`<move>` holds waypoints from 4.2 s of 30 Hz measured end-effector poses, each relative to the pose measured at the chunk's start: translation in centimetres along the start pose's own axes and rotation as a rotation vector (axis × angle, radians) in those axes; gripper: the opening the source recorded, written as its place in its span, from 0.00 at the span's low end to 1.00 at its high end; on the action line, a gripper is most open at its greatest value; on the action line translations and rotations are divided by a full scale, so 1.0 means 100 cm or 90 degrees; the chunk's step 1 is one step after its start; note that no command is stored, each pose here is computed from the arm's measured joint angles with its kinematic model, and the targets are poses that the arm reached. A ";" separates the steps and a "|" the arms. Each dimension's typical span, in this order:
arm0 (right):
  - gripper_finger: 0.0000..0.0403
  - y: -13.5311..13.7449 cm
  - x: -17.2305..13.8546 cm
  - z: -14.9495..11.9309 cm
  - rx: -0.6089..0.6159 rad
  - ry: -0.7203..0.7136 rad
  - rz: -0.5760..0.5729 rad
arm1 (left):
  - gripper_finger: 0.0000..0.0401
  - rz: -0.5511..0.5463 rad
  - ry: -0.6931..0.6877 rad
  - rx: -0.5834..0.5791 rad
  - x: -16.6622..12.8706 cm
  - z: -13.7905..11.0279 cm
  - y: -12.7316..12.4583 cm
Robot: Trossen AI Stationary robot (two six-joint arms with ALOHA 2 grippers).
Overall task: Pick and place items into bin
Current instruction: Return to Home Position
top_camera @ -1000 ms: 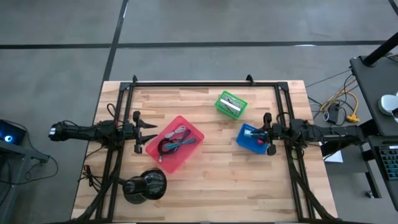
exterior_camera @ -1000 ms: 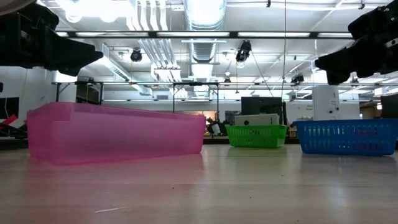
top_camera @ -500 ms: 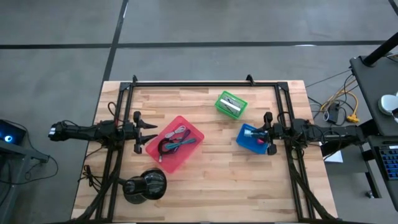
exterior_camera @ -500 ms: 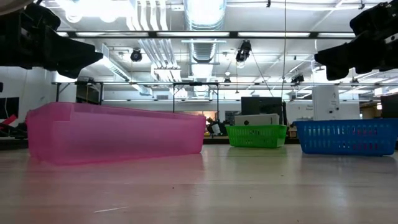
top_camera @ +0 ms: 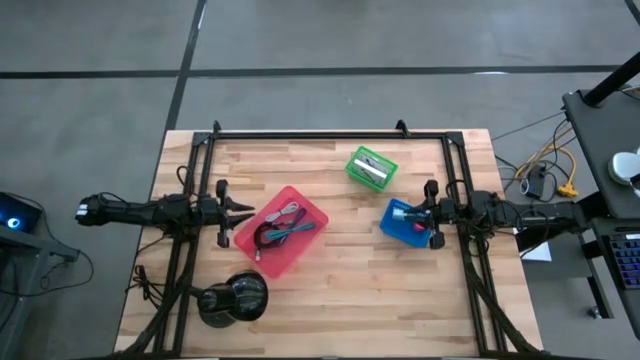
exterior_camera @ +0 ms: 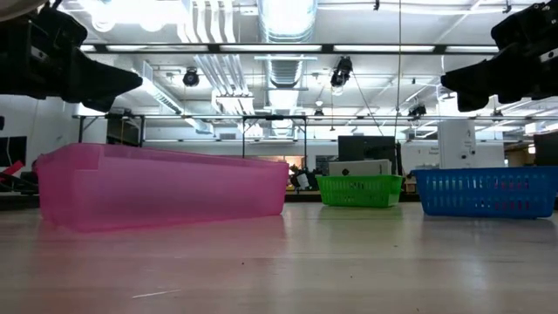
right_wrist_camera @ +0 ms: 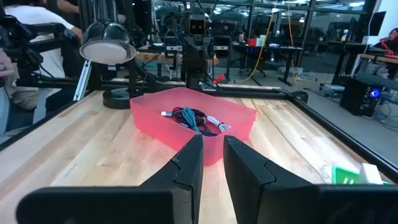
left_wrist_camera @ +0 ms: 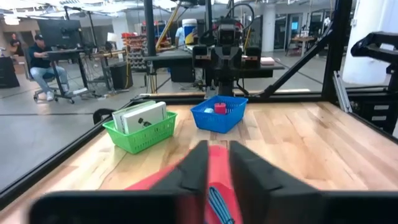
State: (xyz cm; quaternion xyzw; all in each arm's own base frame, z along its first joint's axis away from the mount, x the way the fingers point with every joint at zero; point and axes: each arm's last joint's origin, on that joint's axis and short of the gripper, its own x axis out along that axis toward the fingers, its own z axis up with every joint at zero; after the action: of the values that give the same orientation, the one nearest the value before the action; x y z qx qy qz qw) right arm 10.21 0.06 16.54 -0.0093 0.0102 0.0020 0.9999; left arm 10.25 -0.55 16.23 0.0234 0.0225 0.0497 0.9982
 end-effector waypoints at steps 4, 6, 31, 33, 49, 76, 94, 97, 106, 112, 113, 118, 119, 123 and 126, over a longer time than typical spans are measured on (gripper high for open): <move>0.13 0.000 0.000 0.000 0.000 0.000 0.000 | 0.03 -0.001 0.014 -0.001 0.002 -0.002 0.000; 0.13 0.000 0.000 0.000 0.000 0.000 0.000 | 0.05 -0.001 0.019 0.000 0.002 -0.002 -0.001; 0.13 0.000 0.000 0.000 0.000 0.000 0.000 | 0.08 -0.001 0.042 0.005 0.006 -0.005 -0.001; 0.13 0.000 0.000 0.000 0.000 0.000 0.000 | 0.08 -0.001 0.043 0.005 0.006 -0.005 -0.001; 0.13 0.000 0.000 0.000 0.000 0.000 0.000 | 0.08 -0.002 0.045 0.005 0.006 -0.006 -0.001; 0.13 0.000 0.000 0.000 0.000 0.000 0.000 | 0.08 -0.002 0.051 0.007 0.006 -0.006 -0.002; 0.13 0.000 0.000 0.000 0.000 0.000 0.000 | 0.08 -0.002 0.051 0.007 0.006 -0.006 -0.002; 0.13 0.000 0.000 0.000 0.000 0.000 0.000 | 0.08 -0.002 0.052 0.007 0.006 -0.006 -0.002; 0.13 0.000 0.000 0.000 0.000 0.000 0.000 | 0.08 -0.002 0.052 0.007 0.006 -0.007 -0.002; 0.13 0.000 0.000 0.000 0.000 0.000 0.000 | 0.08 -0.002 0.051 0.007 0.006 -0.006 -0.002; 0.13 0.000 0.000 0.000 0.000 0.000 0.000 | 0.08 -0.002 0.051 0.007 0.006 -0.006 -0.002; 0.13 0.000 0.000 0.000 0.000 0.000 0.000 | 0.08 -0.002 0.051 0.007 0.006 -0.006 -0.002; 0.13 0.000 0.000 0.000 0.000 0.000 0.000 | 0.08 -0.002 0.051 0.007 0.006 -0.006 -0.002; 0.13 0.000 0.000 0.000 0.000 0.000 0.000 | 0.08 -0.002 0.051 0.007 0.006 -0.006 -0.002; 0.13 0.000 0.000 0.000 0.000 0.000 0.000 | 0.08 -0.002 0.051 0.007 0.006 -0.006 -0.002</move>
State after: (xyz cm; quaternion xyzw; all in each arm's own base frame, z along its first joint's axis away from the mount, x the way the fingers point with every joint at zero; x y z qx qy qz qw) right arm 10.21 0.05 16.55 -0.0094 0.0101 0.0019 0.9999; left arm 10.87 -0.62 15.55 0.0267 0.0628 0.0488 0.9965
